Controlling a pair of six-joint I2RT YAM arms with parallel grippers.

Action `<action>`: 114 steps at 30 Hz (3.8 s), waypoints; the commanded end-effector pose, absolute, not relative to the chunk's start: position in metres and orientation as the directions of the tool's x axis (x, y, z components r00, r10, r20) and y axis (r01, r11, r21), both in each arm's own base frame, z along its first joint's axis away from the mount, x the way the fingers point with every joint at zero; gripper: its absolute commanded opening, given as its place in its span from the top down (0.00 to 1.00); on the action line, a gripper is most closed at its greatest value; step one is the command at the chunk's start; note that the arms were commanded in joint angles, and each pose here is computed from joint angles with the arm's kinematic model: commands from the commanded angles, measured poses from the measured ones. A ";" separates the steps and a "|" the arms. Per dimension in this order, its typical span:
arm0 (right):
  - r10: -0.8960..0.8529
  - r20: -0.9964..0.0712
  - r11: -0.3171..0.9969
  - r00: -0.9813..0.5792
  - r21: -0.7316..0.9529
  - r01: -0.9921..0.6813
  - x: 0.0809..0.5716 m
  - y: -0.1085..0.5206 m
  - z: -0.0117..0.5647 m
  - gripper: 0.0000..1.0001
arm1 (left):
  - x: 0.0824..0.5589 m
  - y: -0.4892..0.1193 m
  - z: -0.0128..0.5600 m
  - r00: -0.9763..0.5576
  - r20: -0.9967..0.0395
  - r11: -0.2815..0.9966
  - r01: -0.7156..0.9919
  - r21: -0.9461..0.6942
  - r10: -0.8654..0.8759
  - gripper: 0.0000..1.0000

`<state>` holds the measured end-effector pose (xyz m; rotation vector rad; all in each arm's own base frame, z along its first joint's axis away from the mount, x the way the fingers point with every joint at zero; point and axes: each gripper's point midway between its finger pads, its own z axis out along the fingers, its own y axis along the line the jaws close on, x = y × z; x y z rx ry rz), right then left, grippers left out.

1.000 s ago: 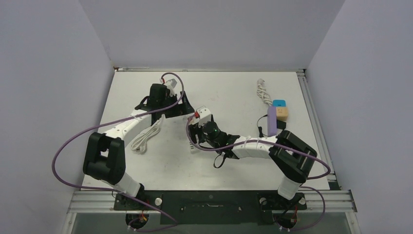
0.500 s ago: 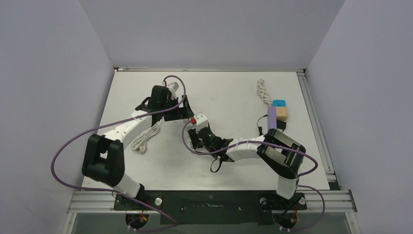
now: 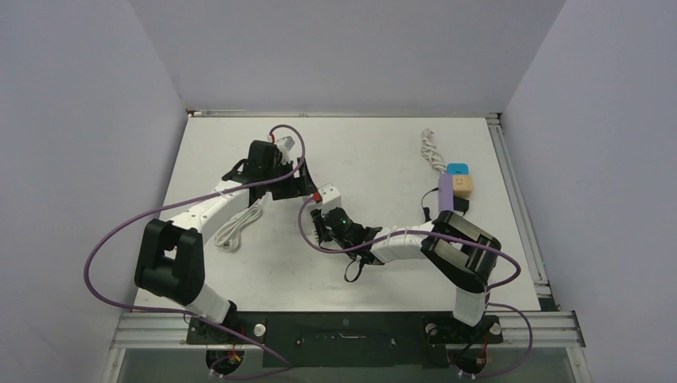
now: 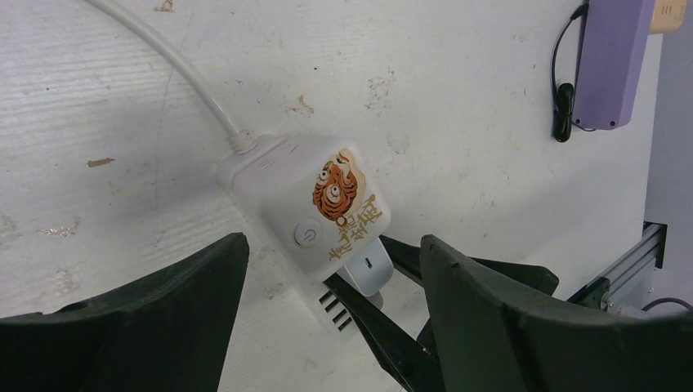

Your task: Pull the plug off the socket

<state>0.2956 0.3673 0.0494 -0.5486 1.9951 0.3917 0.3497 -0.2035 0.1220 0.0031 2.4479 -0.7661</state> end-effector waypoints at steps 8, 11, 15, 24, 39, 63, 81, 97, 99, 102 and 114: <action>-0.125 -0.915 0.838 -0.385 0.110 -0.534 0.300 0.381 0.065 0.59 | 0.360 -0.206 0.115 -0.841 -0.524 0.849 0.173 -0.500 -0.137 0.34; -0.121 -0.916 0.844 -0.383 0.108 -0.526 0.301 0.380 0.067 0.52 | 0.359 -0.199 0.104 -0.845 -0.522 0.879 0.159 -0.450 -0.114 0.36; -0.119 -0.917 0.847 -0.381 0.106 -0.520 0.303 0.380 0.069 0.52 | 0.350 -0.196 0.090 -0.863 -0.495 0.890 0.147 -0.432 -0.097 0.38; -0.120 -0.912 0.866 -0.392 0.097 -0.491 0.306 0.373 0.064 0.65 | 0.344 -0.203 0.076 -0.889 -0.451 0.886 0.145 -0.440 -0.078 0.45; -0.042 -0.879 0.870 -0.474 0.202 -0.451 0.317 0.349 0.051 0.78 | 0.329 -0.201 0.052 -0.922 -0.384 0.903 0.122 -0.412 -0.050 0.50; -0.207 -0.912 0.903 -0.354 -0.038 -0.429 0.306 0.357 0.061 0.84 | 0.328 -0.207 0.038 -0.943 -0.328 0.898 0.099 -0.428 -0.053 0.60; -0.080 -0.894 0.885 -0.440 0.140 -0.445 0.316 0.348 0.059 0.91 | 0.326 -0.205 0.018 -0.960 -0.277 0.913 0.070 -0.402 -0.048 0.70; -0.147 -0.906 0.910 -0.396 0.033 -0.414 0.311 0.349 0.063 0.94 | 0.327 -0.206 0.017 -0.960 -0.276 0.916 0.075 -0.394 -0.040 0.70; -0.107 -0.900 0.906 -0.422 0.087 -0.414 0.314 0.347 0.062 0.94 | 0.327 -0.205 0.015 -0.961 -0.273 0.918 0.074 -0.389 -0.039 0.71; -0.049 -0.886 0.890 -0.462 0.171 -0.422 0.318 0.344 0.061 0.94 | 0.326 -0.205 0.013 -0.963 -0.269 0.919 0.074 -0.387 -0.035 0.71; -0.074 -0.898 0.896 -0.433 0.131 -0.424 0.318 0.341 0.065 0.94 | 0.327 -0.205 0.010 -0.964 -0.265 0.923 0.076 -0.376 -0.028 0.71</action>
